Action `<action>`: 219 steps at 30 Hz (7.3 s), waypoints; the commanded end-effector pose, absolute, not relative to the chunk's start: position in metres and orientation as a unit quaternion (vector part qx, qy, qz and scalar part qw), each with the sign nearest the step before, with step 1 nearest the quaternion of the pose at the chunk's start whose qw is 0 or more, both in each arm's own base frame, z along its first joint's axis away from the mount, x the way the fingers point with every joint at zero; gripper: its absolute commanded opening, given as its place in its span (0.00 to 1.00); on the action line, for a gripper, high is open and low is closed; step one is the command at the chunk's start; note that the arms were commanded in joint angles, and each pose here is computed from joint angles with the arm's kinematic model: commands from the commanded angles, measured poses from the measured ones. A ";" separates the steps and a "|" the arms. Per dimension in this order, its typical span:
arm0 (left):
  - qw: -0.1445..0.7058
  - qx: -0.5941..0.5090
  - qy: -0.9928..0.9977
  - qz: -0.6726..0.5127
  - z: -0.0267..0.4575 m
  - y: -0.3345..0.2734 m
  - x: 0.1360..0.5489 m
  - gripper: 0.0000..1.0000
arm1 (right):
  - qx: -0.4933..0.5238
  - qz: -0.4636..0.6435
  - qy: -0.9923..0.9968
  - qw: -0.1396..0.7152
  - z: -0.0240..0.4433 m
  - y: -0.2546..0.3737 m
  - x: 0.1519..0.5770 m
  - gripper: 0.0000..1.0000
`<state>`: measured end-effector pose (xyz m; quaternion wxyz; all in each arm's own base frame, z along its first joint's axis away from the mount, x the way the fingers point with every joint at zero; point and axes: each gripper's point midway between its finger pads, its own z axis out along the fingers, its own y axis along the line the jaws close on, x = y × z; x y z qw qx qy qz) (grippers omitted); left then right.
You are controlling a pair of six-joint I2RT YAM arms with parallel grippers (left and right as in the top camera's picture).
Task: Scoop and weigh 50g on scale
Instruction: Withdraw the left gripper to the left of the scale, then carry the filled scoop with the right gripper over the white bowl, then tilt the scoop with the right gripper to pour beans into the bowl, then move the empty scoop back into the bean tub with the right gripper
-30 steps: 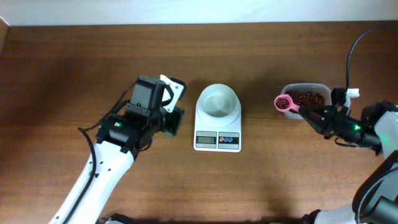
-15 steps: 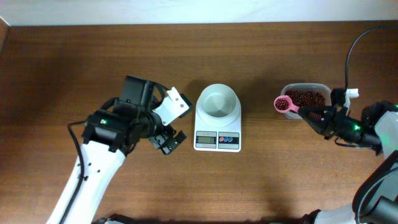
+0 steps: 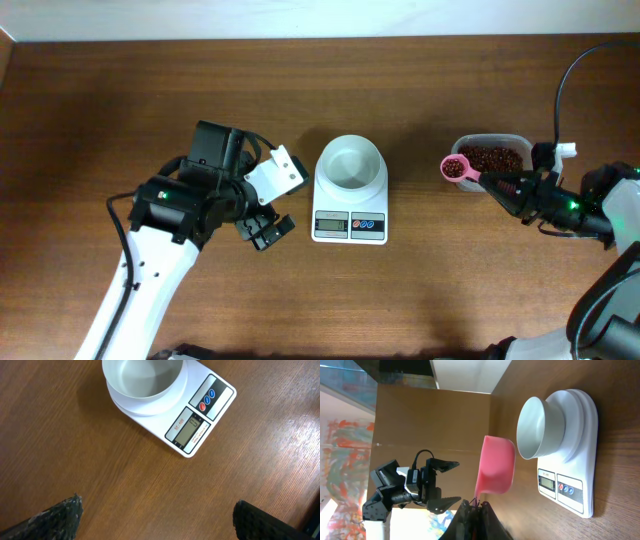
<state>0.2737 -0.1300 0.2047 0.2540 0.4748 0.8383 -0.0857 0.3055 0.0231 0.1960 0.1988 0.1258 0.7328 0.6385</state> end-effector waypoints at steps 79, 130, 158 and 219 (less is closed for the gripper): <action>0.269 0.484 0.828 -0.088 0.214 -0.132 0.274 0.99 | -0.070 0.455 0.857 0.231 0.142 0.176 0.394 0.04; 0.269 0.484 0.828 -0.088 0.214 -0.132 0.274 0.99 | -0.172 0.339 0.869 0.317 0.129 0.180 0.411 0.04; 0.269 0.484 0.828 -0.088 0.214 -0.132 0.274 0.99 | -0.255 0.303 0.845 0.360 0.132 0.180 0.416 0.04; 0.269 0.484 0.828 -0.088 0.214 -0.132 0.274 0.99 | -0.011 0.065 0.975 0.210 0.094 -0.026 0.359 0.04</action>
